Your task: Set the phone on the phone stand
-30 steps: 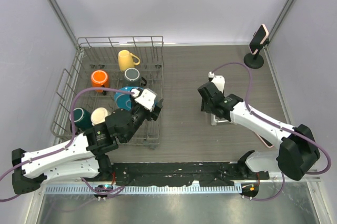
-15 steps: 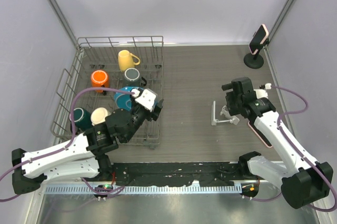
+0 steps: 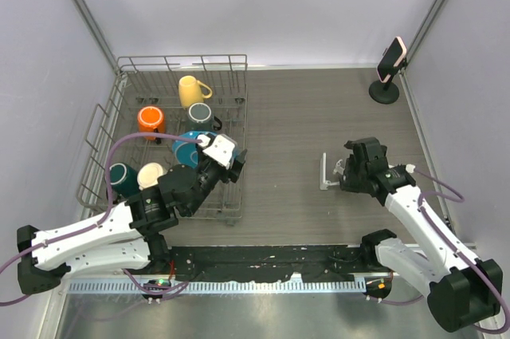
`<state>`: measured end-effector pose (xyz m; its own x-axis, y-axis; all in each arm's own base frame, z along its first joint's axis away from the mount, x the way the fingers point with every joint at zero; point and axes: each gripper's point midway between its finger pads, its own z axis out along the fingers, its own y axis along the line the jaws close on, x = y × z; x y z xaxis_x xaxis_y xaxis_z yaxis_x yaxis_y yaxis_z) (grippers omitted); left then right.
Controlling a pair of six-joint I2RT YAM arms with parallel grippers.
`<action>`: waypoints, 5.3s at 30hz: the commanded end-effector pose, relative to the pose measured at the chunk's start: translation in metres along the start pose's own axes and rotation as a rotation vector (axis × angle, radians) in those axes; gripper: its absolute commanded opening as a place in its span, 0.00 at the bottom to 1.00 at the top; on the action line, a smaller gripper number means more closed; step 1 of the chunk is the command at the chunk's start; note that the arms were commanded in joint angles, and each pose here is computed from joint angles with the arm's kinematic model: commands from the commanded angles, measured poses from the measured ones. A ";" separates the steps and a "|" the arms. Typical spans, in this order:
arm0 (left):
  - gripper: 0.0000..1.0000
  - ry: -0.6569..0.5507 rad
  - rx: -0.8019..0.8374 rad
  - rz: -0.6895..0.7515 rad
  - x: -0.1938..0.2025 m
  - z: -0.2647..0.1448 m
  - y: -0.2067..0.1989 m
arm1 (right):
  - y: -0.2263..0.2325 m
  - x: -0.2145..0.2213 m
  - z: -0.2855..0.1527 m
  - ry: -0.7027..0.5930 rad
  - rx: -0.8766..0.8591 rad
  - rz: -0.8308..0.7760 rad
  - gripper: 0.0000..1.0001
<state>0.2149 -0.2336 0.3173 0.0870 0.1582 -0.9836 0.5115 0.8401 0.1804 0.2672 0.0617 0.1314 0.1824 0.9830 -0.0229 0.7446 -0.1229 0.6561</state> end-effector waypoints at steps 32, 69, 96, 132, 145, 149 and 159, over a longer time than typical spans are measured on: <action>0.68 -0.058 -0.022 -0.049 -0.018 -0.002 0.006 | -0.020 -0.020 0.041 0.005 0.209 0.131 0.60; 0.68 -0.061 -0.029 -0.050 -0.020 -0.003 0.008 | 0.016 -0.036 0.042 -0.073 0.194 -0.144 0.00; 0.68 -0.049 -0.051 -0.019 -0.013 0.000 0.009 | 0.199 -0.132 0.072 -0.694 -0.886 -1.234 0.00; 0.67 -0.054 -0.054 -0.017 -0.014 -0.001 0.011 | 0.209 -0.168 0.188 -0.351 -0.679 -1.151 0.13; 0.67 -0.063 -0.046 -0.029 -0.017 -0.003 0.011 | 0.199 -0.177 0.191 -0.348 -0.581 -1.141 0.38; 0.67 -0.066 -0.046 -0.034 -0.019 -0.004 0.012 | 0.188 -0.189 0.188 -0.388 -0.488 -1.147 0.47; 0.67 -0.069 -0.039 -0.042 -0.020 -0.004 0.011 | 0.187 -0.191 0.179 -0.360 -0.425 -1.203 0.48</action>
<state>0.2166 -0.2271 0.3232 0.1073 0.1626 -0.9808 0.4858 0.8521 0.1944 0.4809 -0.1658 0.0928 -0.2637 0.4063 -0.8748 0.3306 0.8901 0.3137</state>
